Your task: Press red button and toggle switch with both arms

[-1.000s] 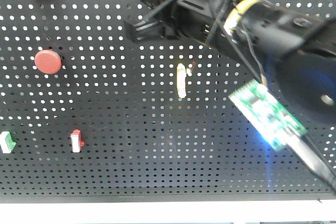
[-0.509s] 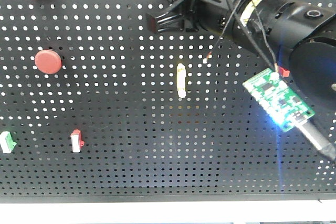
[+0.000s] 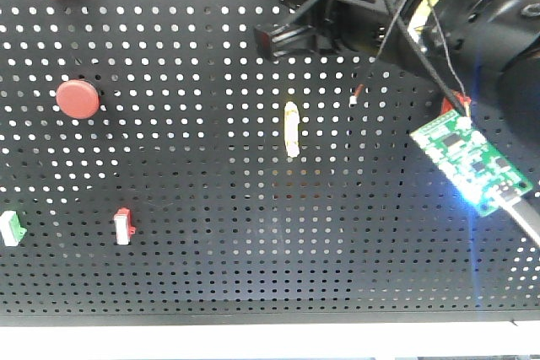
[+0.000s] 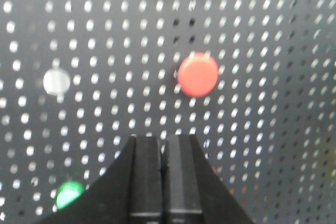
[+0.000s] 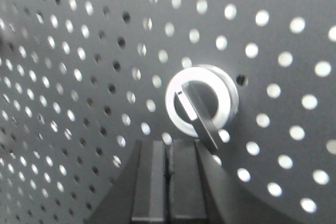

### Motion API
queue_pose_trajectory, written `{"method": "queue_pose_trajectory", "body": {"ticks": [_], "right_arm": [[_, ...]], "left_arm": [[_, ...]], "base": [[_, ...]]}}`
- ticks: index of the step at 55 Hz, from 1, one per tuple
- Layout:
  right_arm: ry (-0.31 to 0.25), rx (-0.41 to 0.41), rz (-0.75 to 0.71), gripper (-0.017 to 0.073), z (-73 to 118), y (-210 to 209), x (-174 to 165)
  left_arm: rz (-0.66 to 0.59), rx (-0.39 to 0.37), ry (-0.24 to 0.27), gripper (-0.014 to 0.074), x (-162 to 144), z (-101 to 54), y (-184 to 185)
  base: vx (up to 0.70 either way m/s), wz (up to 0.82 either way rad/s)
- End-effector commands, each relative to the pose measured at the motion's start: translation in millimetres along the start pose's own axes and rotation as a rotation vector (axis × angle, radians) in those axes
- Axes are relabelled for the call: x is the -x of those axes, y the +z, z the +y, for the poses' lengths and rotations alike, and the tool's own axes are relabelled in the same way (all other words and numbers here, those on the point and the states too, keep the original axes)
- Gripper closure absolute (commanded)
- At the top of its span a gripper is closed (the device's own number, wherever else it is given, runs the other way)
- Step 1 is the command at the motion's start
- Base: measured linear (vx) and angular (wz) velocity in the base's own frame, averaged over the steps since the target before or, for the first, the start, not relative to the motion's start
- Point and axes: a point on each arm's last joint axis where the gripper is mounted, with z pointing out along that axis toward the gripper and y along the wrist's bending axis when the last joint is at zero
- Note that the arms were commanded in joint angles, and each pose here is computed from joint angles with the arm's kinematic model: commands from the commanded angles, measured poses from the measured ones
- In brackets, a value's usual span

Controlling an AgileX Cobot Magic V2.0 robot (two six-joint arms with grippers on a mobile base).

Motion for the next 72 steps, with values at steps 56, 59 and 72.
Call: {"method": "queue_pose_trajectory", "body": {"ticks": [56, 59, 72], "right_arm": [[-0.008, 0.036, -0.176, 0.0559, -0.7, -73, 27], [-0.008, 0.036, -0.176, 0.0559, -0.7, -73, 27], [-0.007, 0.036, -0.177, 0.0559, -0.7, -73, 27]], "left_arm": [[-0.12, -0.02, -0.01, 0.0591, 17, -1.4, -5], [-0.12, -0.02, -0.01, 0.0591, 17, -1.4, -5], [-0.12, -0.02, -0.01, 0.0591, 17, -1.4, -5]], "base": [[0.0, 0.0], [0.0, 0.0], [0.0, 0.0]]}}
